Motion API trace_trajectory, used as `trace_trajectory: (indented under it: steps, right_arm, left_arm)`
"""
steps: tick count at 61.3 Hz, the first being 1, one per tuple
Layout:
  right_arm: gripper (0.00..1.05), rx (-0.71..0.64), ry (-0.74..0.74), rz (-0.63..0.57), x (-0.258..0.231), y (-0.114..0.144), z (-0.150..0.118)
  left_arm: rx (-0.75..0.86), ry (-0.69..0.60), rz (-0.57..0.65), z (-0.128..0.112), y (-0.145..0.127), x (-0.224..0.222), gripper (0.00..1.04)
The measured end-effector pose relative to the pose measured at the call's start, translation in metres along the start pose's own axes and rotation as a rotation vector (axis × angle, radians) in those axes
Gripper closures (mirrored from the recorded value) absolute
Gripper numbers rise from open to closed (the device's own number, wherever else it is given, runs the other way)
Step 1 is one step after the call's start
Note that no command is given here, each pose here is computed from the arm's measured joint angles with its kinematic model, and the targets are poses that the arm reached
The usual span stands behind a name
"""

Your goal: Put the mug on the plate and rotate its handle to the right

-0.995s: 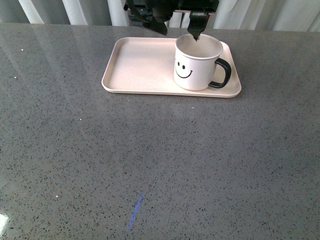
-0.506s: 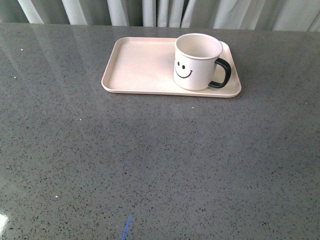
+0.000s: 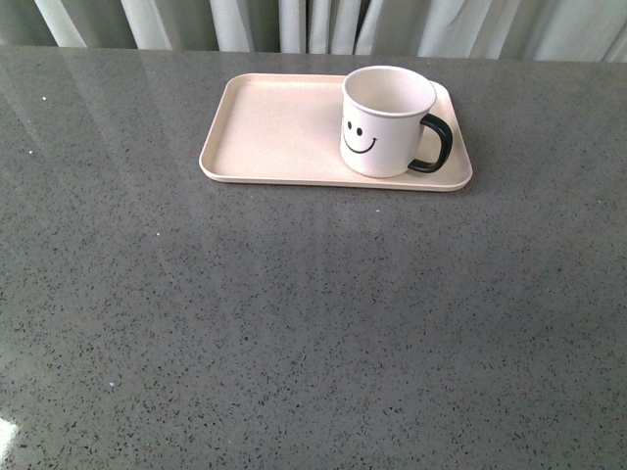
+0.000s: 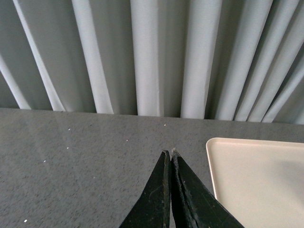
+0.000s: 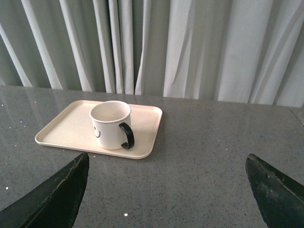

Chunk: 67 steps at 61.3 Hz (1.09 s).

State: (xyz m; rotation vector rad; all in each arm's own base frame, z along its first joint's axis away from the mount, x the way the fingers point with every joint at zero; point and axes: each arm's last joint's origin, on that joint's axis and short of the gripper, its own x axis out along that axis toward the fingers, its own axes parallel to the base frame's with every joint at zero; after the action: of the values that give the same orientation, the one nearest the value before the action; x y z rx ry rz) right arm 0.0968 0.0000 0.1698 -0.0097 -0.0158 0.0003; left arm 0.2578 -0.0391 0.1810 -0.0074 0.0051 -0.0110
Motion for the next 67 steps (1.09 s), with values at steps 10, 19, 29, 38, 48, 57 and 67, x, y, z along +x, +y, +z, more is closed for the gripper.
trace_trajectory:
  steps: [10, 19, 29, 38, 48, 57, 67]
  right_arm:
    - [0.09, 0.000, 0.000, 0.000, 0.000, 0.000, 0.000]
    - [0.09, 0.000, 0.000, 0.000, 0.000, 0.000, 0.000]
    - [0.09, 0.000, 0.000, 0.000, 0.000, 0.000, 0.000]
    - [0.09, 0.000, 0.000, 0.000, 0.000, 0.000, 0.000]
    - [0.09, 0.000, 0.000, 0.000, 0.000, 0.000, 0.000]
    - [0.09, 0.000, 0.000, 0.000, 0.000, 0.000, 0.000]
    - [0.09, 0.000, 0.000, 0.000, 0.000, 0.000, 0.000]
  left_arm:
    - [0.000, 0.005, 0.011, -0.006, 0.014, -0.030, 1.03]
    - [-0.001, -0.010, 0.002, -0.010, 0.020, -0.050, 1.03]
    - [0.001, 0.016, 0.008, -0.020, 0.026, -0.071, 1.03]
    - [0.000, 0.006, 0.011, -0.018, 0.037, -0.085, 1.03]
    - [0.000, 0.009, 0.007, -0.019, 0.038, -0.097, 1.03]
    - [0.000, 0.006, 0.007, -0.017, 0.038, -0.108, 1.03]
    - [0.000, 0.005, 0.007, -0.017, 0.037, -0.117, 1.03]
